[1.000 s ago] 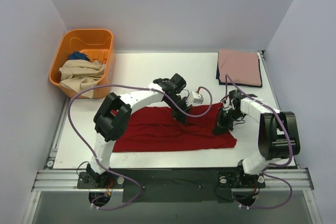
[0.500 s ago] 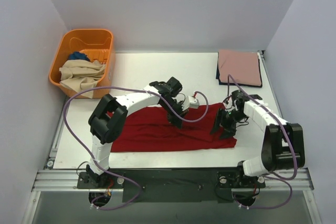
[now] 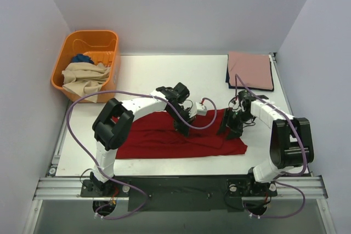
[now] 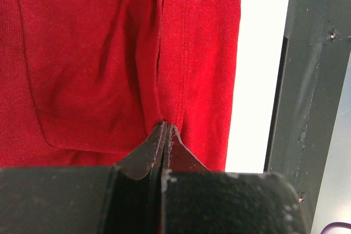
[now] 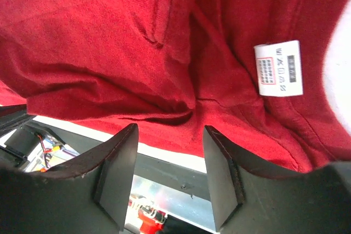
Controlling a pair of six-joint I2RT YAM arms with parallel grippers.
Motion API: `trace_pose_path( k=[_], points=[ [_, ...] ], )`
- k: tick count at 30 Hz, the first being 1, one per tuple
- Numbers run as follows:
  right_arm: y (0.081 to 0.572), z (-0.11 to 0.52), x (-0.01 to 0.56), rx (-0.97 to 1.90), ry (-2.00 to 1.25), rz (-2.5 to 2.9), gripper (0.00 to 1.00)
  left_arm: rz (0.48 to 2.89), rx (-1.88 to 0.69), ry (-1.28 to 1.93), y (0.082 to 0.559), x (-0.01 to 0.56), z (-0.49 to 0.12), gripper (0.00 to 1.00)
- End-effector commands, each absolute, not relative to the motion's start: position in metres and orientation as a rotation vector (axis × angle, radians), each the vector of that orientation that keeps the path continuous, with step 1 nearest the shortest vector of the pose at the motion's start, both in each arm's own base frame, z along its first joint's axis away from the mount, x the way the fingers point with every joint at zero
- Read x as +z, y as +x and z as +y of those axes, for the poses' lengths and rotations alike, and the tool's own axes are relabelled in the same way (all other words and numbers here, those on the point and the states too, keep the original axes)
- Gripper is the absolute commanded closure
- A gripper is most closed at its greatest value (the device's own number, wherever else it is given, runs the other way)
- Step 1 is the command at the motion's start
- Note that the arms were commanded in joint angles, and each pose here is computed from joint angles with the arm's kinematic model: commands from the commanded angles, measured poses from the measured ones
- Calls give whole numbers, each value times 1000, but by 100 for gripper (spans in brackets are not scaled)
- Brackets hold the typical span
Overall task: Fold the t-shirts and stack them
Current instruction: Fold the other side of the tshirt into a rectangle
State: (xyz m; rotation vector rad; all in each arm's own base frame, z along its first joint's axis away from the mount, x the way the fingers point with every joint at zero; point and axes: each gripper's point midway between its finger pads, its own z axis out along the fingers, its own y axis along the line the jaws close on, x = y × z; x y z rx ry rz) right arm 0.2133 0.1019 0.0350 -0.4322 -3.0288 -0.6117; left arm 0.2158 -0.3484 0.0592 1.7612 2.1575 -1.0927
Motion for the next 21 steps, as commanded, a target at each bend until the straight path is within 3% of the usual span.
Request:
trace_pose_path(
  k=[1,3,10,21],
  points=[
    [207,114,27,-654,-447,-2983,62,2093,-1123,1737,217,76,-356,100],
    [204,116,23,-667,-463,-2963,77,2093,-1123,1737,216,77,-356,100],
    [196,109,20,-620,-460,-2960,99,2102,-1107,1715,222,78,-353,100],
    [242,97,59,-563,-431,-3159,100,2220,-1133,1382,264,93,-358,100]
  ],
)
